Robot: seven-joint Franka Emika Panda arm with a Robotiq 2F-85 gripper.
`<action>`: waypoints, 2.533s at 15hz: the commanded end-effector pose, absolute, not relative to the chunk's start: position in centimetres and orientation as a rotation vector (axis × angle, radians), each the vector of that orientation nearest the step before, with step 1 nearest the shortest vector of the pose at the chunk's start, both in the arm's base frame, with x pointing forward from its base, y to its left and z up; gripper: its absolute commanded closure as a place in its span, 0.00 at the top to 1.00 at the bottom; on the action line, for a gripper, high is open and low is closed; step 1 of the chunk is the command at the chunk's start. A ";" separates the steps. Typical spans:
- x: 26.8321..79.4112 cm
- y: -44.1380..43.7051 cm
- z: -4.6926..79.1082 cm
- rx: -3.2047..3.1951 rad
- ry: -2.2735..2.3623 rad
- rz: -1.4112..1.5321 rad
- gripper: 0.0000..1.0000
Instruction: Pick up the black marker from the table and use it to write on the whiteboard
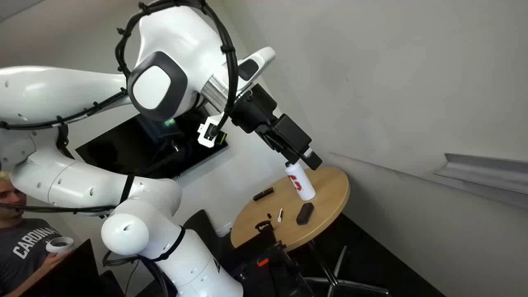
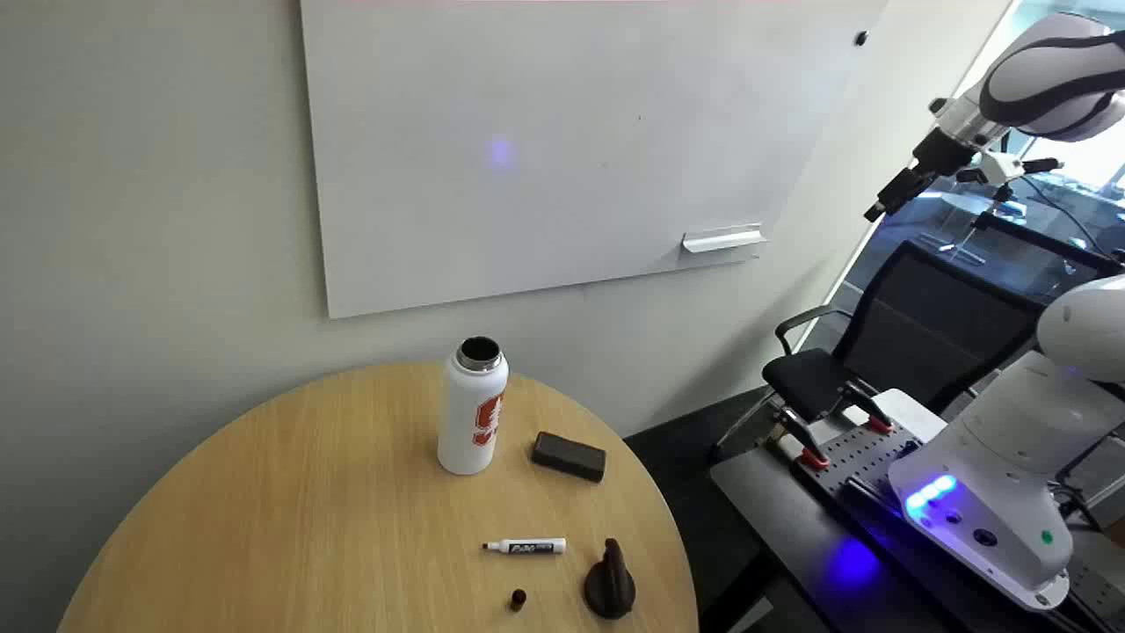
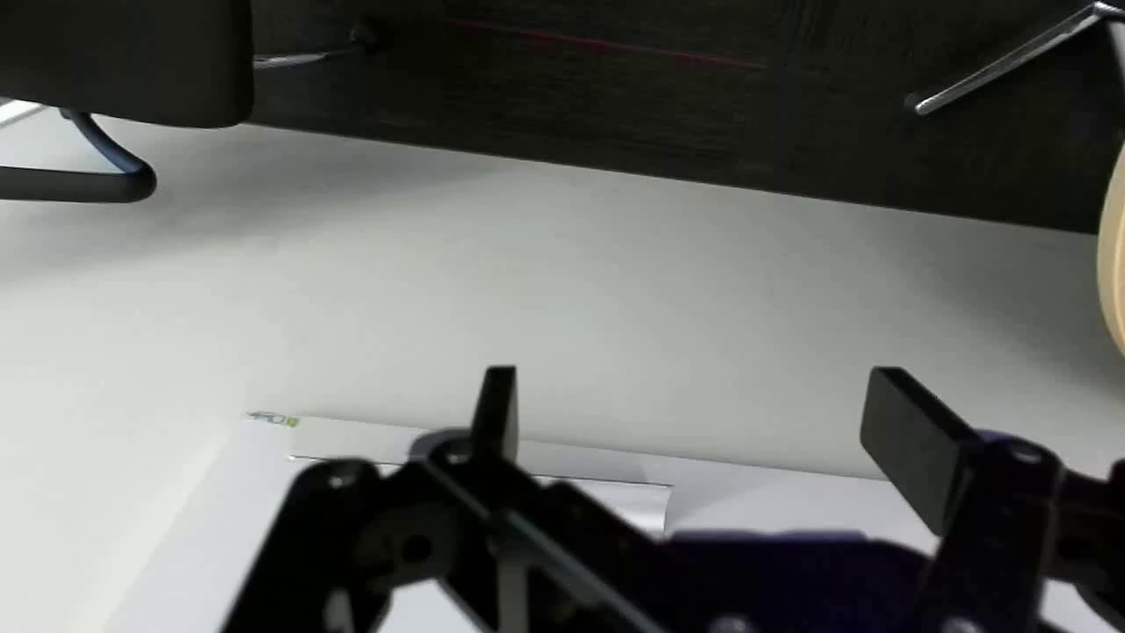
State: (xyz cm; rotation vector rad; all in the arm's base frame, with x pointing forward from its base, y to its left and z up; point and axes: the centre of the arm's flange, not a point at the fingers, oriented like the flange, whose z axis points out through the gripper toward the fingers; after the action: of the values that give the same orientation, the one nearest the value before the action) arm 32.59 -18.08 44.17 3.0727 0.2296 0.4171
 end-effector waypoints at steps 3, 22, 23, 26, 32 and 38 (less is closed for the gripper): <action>32.6 -18.1 44.2 3.073 0.230 0.417 1.00; 31.4 -2.0 39.4 2.969 0.852 0.350 1.00; 31.3 0.2 39.6 2.945 0.938 0.360 1.00; 30.4 6.6 40.2 2.869 1.204 0.394 1.00; 33.3 8.7 42.8 2.845 1.263 0.368 1.00; 33.4 12.7 41.4 2.830 1.354 0.381 1.00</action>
State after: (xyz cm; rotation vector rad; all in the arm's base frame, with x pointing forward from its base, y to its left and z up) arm 33.19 9.20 42.73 2.8418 1.2798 0.3658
